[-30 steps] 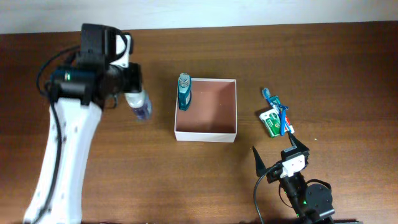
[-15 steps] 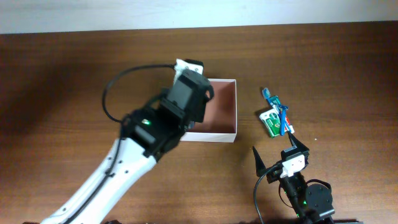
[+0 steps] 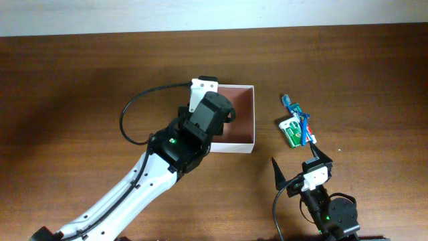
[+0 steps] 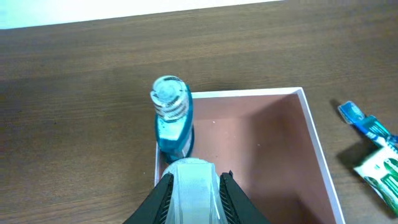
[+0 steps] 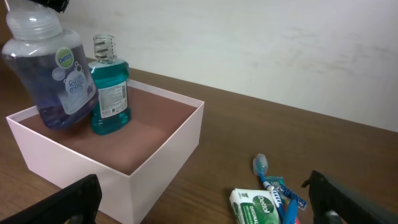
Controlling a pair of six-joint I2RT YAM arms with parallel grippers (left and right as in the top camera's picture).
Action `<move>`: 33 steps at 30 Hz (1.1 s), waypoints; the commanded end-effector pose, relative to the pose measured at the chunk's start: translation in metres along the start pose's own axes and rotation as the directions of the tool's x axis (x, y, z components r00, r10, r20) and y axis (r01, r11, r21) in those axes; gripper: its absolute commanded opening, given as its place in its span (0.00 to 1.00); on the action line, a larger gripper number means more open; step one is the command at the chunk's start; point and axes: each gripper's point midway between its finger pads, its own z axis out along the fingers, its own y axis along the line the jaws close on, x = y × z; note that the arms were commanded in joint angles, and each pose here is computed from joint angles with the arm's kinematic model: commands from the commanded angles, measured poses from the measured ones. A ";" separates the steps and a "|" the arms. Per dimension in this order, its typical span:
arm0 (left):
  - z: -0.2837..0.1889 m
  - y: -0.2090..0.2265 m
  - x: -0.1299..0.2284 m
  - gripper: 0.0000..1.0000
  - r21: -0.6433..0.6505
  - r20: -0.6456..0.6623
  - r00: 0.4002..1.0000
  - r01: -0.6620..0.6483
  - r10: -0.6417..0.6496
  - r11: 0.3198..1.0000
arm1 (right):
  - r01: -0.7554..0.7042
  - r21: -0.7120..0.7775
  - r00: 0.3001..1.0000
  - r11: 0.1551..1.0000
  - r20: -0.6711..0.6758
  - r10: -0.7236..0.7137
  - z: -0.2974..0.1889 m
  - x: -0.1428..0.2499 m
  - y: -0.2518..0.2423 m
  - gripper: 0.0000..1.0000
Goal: Pack container
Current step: 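Carry the soap bottle with the left gripper into the pink box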
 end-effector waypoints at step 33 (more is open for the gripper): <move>0.058 0.023 0.019 0.14 0.060 -0.099 0.989 -0.104 0.109 0.993 | 0.003 0.004 1.000 1.000 -0.008 -0.003 0.000 0.003 -0.001 0.99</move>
